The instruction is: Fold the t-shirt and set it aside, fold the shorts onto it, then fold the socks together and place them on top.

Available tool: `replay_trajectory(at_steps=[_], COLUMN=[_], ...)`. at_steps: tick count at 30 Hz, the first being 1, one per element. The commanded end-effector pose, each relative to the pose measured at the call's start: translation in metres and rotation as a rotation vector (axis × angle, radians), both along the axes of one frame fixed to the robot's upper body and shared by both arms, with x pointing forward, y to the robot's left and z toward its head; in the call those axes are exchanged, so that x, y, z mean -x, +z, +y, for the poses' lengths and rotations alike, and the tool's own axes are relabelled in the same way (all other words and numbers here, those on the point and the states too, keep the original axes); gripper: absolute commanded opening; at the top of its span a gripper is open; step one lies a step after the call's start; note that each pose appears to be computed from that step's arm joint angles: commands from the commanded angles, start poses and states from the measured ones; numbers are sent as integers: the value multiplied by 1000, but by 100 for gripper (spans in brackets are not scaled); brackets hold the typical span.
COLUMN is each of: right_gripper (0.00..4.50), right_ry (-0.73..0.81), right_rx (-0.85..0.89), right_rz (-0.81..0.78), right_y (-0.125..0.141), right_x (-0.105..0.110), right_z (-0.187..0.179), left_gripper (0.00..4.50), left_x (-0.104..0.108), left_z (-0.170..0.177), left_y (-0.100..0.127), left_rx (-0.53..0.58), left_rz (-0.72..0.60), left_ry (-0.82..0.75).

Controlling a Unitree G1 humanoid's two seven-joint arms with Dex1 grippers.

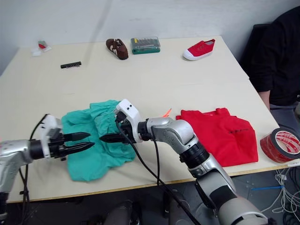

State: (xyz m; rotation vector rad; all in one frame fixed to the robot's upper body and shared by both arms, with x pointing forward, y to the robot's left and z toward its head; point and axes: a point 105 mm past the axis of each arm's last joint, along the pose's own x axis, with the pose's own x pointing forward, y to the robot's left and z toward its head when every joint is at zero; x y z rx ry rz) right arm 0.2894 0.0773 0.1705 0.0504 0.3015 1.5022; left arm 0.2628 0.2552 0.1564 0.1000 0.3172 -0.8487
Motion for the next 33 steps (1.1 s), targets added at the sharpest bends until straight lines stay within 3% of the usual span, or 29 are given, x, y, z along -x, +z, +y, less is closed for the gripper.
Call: replay_trajectory(at_steps=[1,2,11,14,17,20,23,25,29,33], right_gripper=[399,399,399,399,399,399,399,382,266,128], right_ry=[129,168,217,189,168,147,114,82,14,2], right_rx=[-129,-166,-251,-278,-289,-282,-257,-247,-205,-152], right_rz=[-54,-56,-67,-78,-79,-35,-21,-20,-84,-184], right_y=[33,40,52,60,65,57,47,42,33,25], right_x=[17,23,28,22,19,21,19,14,3,-2], right_z=[12,13,20,1,-16,-39,-39,-37,-32,-23], left_gripper=[377,405,405,405,405,405,345,283,149,21], left_x=[2,0,-27,-29,-28,-31,-33,-35,-28,-29], left_z=[13,17,38,21,10,-19,-34,-44,-58,-42], left_y=[24,28,77,109,127,152,158,147,96,62], left_rx=[9,0,60,187,266,330,337,267,32,-153], left_rz=[-58,-73,-207,-254,-268,-306,-305,-283,-180,-123], left_ry=[62,83,177,98,35,-90,-144,-181,-293,-275])
